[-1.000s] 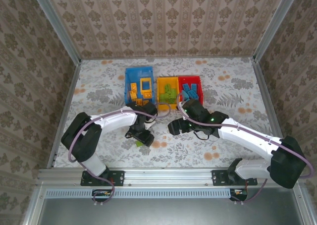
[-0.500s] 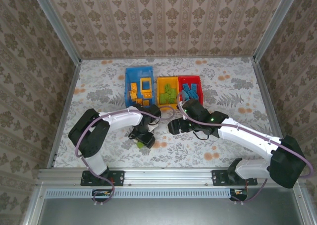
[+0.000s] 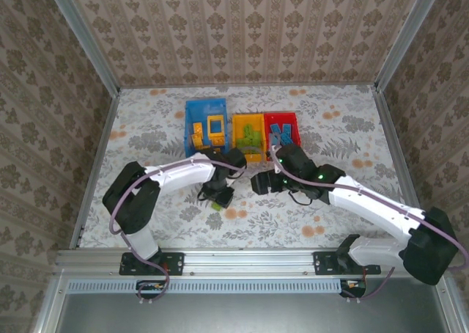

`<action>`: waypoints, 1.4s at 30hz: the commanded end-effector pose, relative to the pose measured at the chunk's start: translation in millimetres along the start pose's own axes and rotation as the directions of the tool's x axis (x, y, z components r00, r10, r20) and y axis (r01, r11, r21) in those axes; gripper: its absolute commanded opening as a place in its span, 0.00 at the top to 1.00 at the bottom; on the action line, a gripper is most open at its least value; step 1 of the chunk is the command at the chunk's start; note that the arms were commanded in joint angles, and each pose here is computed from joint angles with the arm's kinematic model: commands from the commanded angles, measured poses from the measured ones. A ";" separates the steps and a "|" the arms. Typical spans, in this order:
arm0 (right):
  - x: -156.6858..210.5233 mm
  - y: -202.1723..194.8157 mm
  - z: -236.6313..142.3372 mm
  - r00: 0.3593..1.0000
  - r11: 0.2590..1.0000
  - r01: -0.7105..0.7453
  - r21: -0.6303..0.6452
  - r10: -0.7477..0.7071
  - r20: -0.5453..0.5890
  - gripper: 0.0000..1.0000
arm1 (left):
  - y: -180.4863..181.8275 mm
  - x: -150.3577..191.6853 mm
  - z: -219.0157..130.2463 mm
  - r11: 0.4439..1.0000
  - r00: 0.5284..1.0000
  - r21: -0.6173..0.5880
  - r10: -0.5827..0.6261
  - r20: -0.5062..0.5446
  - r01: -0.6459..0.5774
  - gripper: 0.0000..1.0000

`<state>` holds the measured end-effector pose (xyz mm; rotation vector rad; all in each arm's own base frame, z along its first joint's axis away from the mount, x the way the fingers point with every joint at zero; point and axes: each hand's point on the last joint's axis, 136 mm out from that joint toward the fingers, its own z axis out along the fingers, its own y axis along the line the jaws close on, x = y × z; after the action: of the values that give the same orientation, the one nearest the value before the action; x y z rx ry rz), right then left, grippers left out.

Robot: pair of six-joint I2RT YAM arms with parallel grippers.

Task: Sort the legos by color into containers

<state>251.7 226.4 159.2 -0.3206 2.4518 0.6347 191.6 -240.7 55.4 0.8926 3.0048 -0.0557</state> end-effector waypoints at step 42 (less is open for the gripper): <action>-85.2 -66.7 -39.4 0.912 0.935 -0.354 -0.012 0.348 0.218 0.14 | 45.2 -265.8 -119.2 0.935 0.811 0.113 -0.347 0.470 0.335 0.44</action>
<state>326.3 157.7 205.8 0.2419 2.3072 0.7606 443.4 -343.5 115.1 0.2805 2.7479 -0.2258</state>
